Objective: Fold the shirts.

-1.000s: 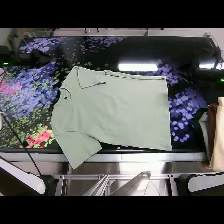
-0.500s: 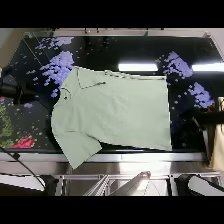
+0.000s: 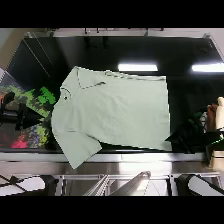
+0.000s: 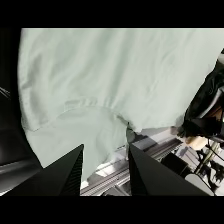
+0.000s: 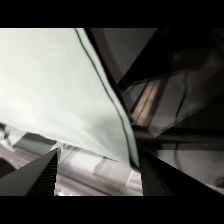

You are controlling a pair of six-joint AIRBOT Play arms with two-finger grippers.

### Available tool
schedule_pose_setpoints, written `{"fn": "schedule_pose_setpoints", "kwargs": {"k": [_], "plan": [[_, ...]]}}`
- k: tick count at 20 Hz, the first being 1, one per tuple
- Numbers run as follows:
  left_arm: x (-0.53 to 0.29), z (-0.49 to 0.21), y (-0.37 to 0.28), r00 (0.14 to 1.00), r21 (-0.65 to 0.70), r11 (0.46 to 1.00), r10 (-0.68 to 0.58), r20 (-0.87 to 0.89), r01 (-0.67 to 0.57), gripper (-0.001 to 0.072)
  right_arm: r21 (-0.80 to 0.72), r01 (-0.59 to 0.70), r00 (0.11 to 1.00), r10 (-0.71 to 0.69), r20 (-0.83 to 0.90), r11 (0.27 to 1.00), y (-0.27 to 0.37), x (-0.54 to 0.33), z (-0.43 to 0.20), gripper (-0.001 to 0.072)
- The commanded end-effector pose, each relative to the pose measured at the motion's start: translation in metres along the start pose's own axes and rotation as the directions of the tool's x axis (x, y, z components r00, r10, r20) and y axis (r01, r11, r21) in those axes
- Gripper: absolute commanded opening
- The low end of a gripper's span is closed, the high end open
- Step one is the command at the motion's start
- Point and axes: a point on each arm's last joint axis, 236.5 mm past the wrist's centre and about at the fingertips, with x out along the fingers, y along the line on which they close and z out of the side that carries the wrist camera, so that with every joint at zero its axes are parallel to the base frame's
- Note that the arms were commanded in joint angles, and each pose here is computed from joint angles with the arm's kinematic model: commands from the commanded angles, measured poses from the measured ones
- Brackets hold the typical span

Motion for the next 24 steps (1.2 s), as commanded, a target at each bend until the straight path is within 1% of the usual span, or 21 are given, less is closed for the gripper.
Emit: {"fn": "schedule_pose_setpoints", "kwargs": {"k": [1, 2, 3, 4, 5, 6, 7, 9, 10, 11, 12, 14, 15, 18, 21, 22, 23, 24], "plan": [[0.002, -0.009, 0.012, 0.999, -0.038, 0.999, 0.001, 0.046, 0.001, 0.0295, 0.000, 0.011, 1.000, -0.011, -0.022, 1.000, -0.016, 0.018, 0.005, 0.0576], [0.004, -0.011, 0.014, 0.999, -0.046, 0.999, 0.002, 0.053, 0.000, 0.0296, -0.021, -0.049, 0.999, 0.048, -0.011, 0.999, -0.005, 0.021, 0.010, 0.0474], [0.006, -0.013, 0.015, 0.999, -0.046, 0.999, 0.003, 0.054, 0.000, 0.0296, -0.042, -0.102, 0.995, 0.102, 0.004, 0.994, 0.005, 0.023, 0.016, 0.0451], [0.009, -0.015, 0.017, 0.999, -0.049, 0.999, 0.000, 0.049, 0.002, 0.0296, -0.055, -0.138, 0.990, 0.139, 0.019, 0.989, 0.013, 0.023, 0.020, 0.0402], [0.011, -0.016, 0.019, 0.999, -0.054, 0.999, 0.001, 0.048, 0.001, 0.0296, -0.075, -0.157, 0.987, 0.160, 0.034, 0.985, 0.018, 0.022, 0.023, 0.0221], [0.014, -0.017, 0.021, 0.999, -0.057, 0.998, 0.004, 0.050, -0.001, 0.0295, -0.083, -0.166, 0.984, 0.170, 0.044, 0.983, 0.021, 0.021, 0.026, 0.0070], [0.017, -0.019, 0.028, 0.999, -0.066, 0.998, 0.024, 0.046, -0.021, 0.0296, -0.084, -0.163, 0.984, 0.168, 0.056, 0.983, 0.021, 0.020, 0.028, 0.0018], [0.022, -0.028, 0.051, 0.995, -0.079, 0.992, 0.102, 0.021, -0.100, 0.0308, -0.095, -0.151, 0.984, 0.159, 0.078, 0.984, 0.021, 0.018, 0.032, 0.0018], [0.025, -0.031, 0.061, 0.991, -0.084, 0.988, 0.134, 0.012, -0.133, 0.0481, -0.102, -0.143, 0.984, 0.153, 0.095, 0.984, 0.021, 0.016, 0.035, 0.0018], [0.028, -0.032, 0.066, 0.989, -0.092, 0.985, 0.145, 0.017, -0.143, 0.0720, -0.105, -0.141, 0.982, 0.153, 0.112, 0.984, 0.022, 0.014, 0.038, 0.0017], [0.031, -0.031, 0.068, 0.989, -0.100, 0.985, 0.145, 0.028, -0.141, 0.0702, -0.112, -0.143, 0.979, 0.157, 0.127, 0.983, 0.024, 0.013, 0.041, 0.0018], [0.037, -0.023, 0.070, 0.987, -0.114, 0.984, 0.143, 0.070, -0.134, 0.0701, -0.124, -0.153, 0.974, 0.170, 0.148, 0.980, 0.028, 0.010, 0.045, 0.0018], [0.042, -0.021, 0.073, 0.984, -0.103, 0.983, 0.160, 0.078, -0.152, 0.0701, -0.124, -0.159, 0.972, 0.177, 0.153, 0.979, 0.030, 0.009, 0.046, 0.0017], [0.062, -0.015, 0.076, 0.972, -0.052, 0.977, 0.213, 0.095, -0.209, 0.0701, -0.129, -0.170, 0.968, 0.190, 0.163, 0.977, 0.033, 0.008, 0.048, 0.0017], [0.078, 0.000, 0.066, 0.957, 0.028, 0.964, 0.259, 0.130, -0.265, 0.0699, -0.136, -0.190, 0.961, 0.212, 0.176, 0.972, 0.038, 0.007, 0.051, 0.0017], [0.084, 0.003, 0.063, 0.952, 0.055, 0.957, 0.274, 0.139, -0.284, 0.0647, -0.135, -0.193, 0.960, 0.215, 0.178, 0.972, 0.039, 0.006, 0.051, 0.0018], [0.088, 0.006, 0.061, 0.947, 0.077, 0.951, 0.285, 0.149, -0.299, 0.0506, -0.135, -0.193, 0.960, 0.215, 0.178, 0.972, 0.039, 0.006, 0.051, 0.0018], [0.093, 0.009, 0.058, 0.943, 0.096, 0.946, 0.294, 0.159, -0.311, 0.0480, -0.135, -0.192, 0.960, 0.215, 0.178, 0.972, 0.039, 0.006, 0.052, 0.0017]]}}
